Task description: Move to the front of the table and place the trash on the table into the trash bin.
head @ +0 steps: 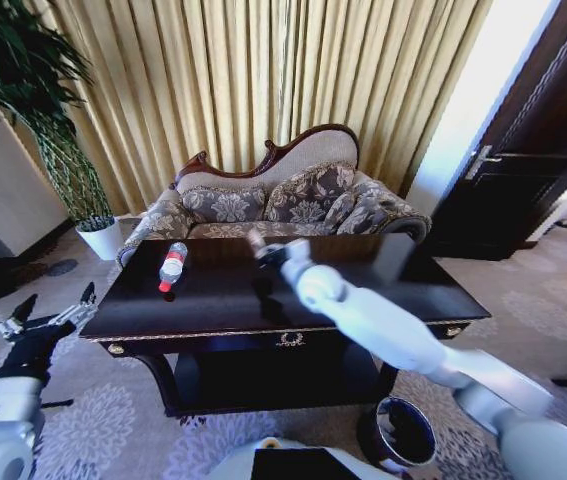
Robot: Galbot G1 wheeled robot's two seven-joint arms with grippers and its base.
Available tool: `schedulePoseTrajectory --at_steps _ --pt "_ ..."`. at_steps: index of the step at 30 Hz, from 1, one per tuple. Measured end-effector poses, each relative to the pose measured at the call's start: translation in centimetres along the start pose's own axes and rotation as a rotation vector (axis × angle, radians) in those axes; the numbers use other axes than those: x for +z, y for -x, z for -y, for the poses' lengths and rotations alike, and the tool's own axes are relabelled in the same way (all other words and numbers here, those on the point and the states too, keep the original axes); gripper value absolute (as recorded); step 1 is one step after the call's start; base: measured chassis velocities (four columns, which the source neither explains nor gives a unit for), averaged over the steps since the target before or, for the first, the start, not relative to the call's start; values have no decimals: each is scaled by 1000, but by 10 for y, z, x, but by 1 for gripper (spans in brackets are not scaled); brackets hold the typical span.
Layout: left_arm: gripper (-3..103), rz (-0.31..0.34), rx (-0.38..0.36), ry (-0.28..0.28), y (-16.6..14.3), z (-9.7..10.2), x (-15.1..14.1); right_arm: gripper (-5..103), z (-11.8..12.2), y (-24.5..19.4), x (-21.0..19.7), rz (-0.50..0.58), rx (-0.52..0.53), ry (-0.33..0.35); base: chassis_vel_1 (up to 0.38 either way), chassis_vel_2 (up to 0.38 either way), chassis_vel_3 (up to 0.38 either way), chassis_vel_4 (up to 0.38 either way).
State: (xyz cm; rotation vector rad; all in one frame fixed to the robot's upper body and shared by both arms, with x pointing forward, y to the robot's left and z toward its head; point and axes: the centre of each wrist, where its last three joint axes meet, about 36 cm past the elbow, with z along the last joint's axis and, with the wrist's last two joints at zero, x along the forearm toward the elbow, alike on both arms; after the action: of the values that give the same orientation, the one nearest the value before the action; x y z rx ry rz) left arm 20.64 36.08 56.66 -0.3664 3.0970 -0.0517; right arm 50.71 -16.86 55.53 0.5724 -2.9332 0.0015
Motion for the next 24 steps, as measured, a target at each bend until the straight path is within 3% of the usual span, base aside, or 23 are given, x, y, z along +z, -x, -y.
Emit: schedulePoseTrajectory --at_steps 2,7,10,18,24 --pt "100 10 12 -4 2 0 -3 0 29 -20 -6 21 71 22 0 0 0 0" --pt "100 26 24 -8 8 -2 -11 0 63 -58 3 20 165 37 0 0 0 0" --pt "100 35 50 -7 11 -4 -17 0 90 -111 21 71 292 -22 0 0 0 0" --pt "100 30 130 -43 19 -13 -29 0 93 -180 51 85 415 -31 0 0 0 0" --pt "100 7 153 -39 26 -20 -29 0 83 -216 62 79 413 2 0 0 0 0"
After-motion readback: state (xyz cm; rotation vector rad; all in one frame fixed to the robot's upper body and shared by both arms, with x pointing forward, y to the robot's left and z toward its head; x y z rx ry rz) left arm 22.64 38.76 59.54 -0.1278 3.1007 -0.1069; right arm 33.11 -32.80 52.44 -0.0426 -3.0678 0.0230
